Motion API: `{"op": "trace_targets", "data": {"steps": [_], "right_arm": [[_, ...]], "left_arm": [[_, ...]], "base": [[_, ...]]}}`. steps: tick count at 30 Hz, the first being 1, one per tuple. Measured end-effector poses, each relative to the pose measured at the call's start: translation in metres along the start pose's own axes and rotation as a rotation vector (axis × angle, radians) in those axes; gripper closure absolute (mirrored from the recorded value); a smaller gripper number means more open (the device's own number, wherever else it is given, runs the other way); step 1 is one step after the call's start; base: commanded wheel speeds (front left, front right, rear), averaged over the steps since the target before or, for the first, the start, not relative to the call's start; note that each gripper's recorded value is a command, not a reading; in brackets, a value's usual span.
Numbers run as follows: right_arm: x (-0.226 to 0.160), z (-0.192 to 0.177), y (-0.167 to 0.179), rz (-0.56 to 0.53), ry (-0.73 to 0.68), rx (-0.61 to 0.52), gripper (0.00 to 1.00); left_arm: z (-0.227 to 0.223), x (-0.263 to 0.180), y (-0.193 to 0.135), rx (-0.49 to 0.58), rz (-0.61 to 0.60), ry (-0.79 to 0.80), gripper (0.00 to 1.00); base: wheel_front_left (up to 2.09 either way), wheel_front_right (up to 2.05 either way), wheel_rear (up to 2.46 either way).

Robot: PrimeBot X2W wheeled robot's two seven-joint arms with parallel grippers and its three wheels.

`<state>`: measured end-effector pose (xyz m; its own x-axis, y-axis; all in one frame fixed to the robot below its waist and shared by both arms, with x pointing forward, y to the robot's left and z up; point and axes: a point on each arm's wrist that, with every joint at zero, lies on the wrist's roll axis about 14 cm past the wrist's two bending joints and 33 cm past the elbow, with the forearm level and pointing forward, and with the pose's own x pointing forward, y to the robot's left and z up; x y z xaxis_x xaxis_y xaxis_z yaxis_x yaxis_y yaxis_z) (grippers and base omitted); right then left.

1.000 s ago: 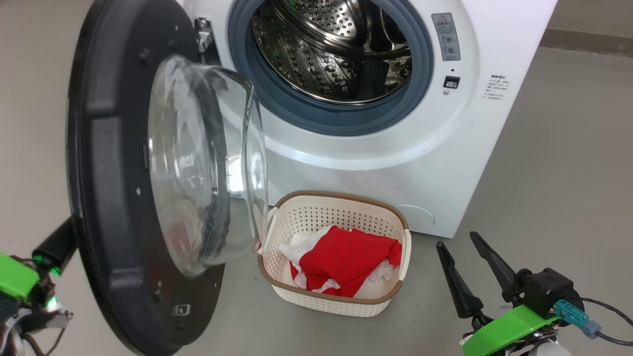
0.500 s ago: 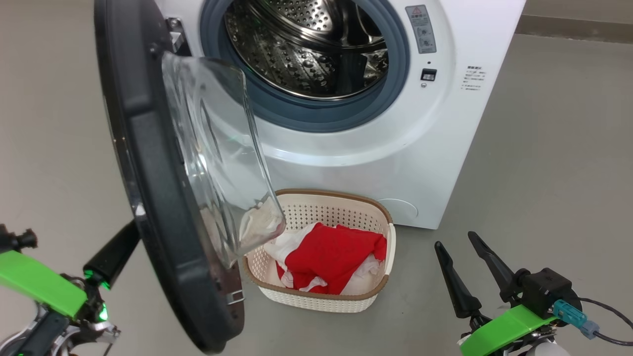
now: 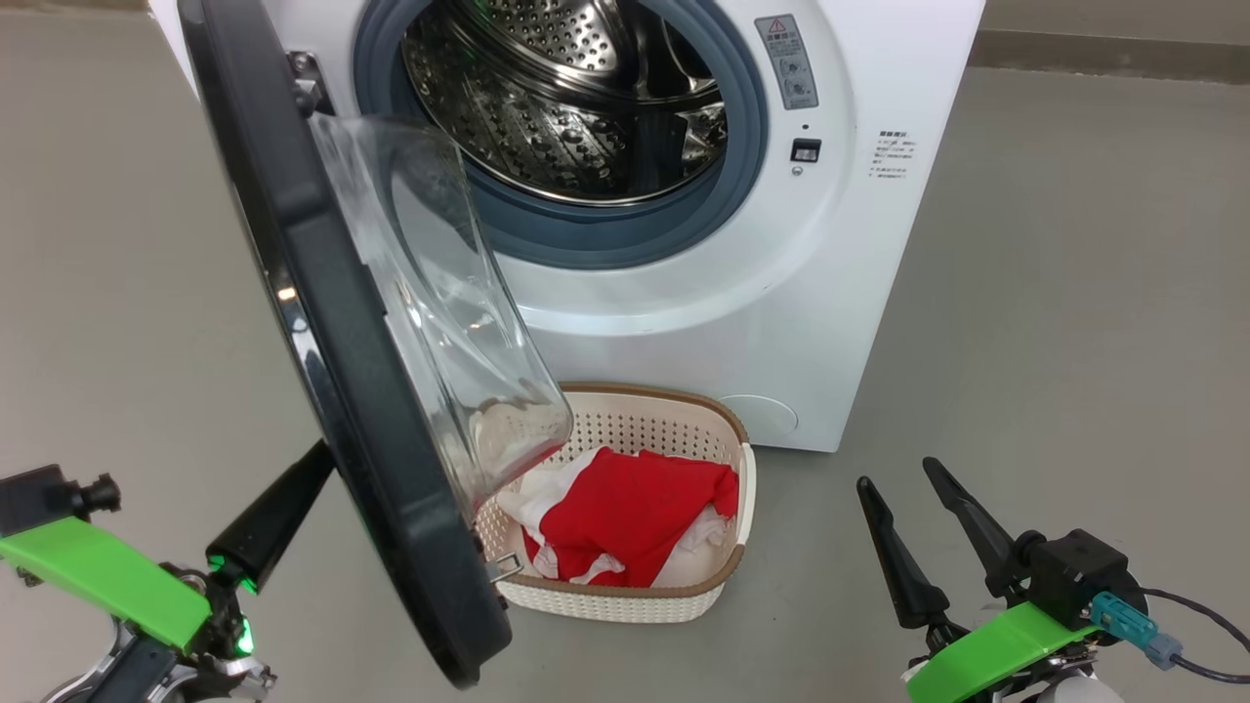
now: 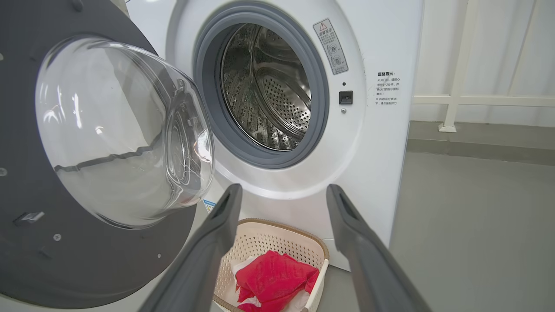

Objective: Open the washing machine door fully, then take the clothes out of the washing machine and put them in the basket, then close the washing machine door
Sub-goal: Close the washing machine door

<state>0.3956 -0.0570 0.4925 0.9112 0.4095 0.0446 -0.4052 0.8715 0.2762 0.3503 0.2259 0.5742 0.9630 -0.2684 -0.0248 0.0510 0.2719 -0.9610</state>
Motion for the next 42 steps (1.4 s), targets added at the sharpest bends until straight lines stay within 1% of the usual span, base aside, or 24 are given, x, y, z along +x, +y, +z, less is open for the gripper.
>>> {"op": "trace_targets", "data": {"steps": [6,10,11,13,15,17,20,22,25,27,31,32,36,38,42], "right_arm": [[-0.002,0.003,0.000,-0.003,-0.009,-0.001,0.00],[-0.002,0.005,0.002,-0.001,-0.013,-0.001,0.00],[-0.002,0.005,0.002,0.000,-0.014,-0.001,0.00],[-0.002,0.005,0.003,0.003,-0.016,-0.001,0.00],[-0.001,0.006,0.005,0.006,-0.016,-0.001,0.00],[-0.001,0.005,0.005,0.008,-0.016,0.000,0.00],[0.000,0.004,0.006,0.011,-0.013,0.002,0.00],[0.001,0.003,0.007,0.013,-0.011,0.005,0.00],[0.001,0.002,0.008,0.014,-0.008,0.007,0.00],[0.002,0.001,0.008,0.014,-0.006,0.008,0.00],[0.002,0.000,0.007,0.012,-0.004,0.011,0.00],[0.001,0.001,0.007,0.012,-0.005,0.010,0.00],[0.001,0.001,0.006,0.009,-0.005,0.006,0.00],[0.001,0.001,0.006,0.008,-0.007,0.006,0.00],[0.000,0.002,0.006,0.007,-0.009,0.005,0.00]], "left_arm": [[-0.001,0.001,-0.002,-0.010,-0.005,-0.007,1.00],[0.002,-0.003,0.003,-0.008,0.011,-0.042,1.00],[0.005,-0.005,0.005,0.016,0.029,-0.063,0.66],[0.016,-0.010,0.012,0.139,0.080,-0.120,0.00],[0.024,-0.015,0.017,0.215,0.110,-0.174,0.00],[0.029,-0.019,0.020,0.317,0.133,-0.215,0.00],[0.039,-0.030,0.033,0.547,0.226,-0.269,0.00],[0.042,-0.035,0.038,0.652,0.258,-0.309,0.00],[0.046,-0.037,0.031,0.740,0.232,-0.400,0.00],[0.048,-0.041,0.029,0.819,0.225,-0.455,0.00],[0.053,-0.052,0.036,0.952,0.232,-0.546,0.00],[0.052,-0.055,0.040,0.993,0.241,-0.550,0.00],[0.045,-0.060,0.060,1.100,0.293,-0.503,0.00],[0.042,-0.060,0.064,1.138,0.308,-0.483,0.00],[0.038,-0.059,0.061,1.179,0.313,-0.486,0.00]], "base": [[0.00,0.00,0.00],[0.00,0.00,0.00],[0.00,0.00,0.00],[0.00,0.00,0.00],[0.00,0.00,0.00],[0.00,0.00,0.00],[0.00,0.00,0.00],[0.00,0.00,0.00],[0.00,0.00,0.00],[0.00,0.00,0.00],[0.00,0.00,0.00],[0.00,0.00,0.00],[0.00,0.00,0.00],[0.00,0.00,0.00],[0.00,0.00,0.00]]}}
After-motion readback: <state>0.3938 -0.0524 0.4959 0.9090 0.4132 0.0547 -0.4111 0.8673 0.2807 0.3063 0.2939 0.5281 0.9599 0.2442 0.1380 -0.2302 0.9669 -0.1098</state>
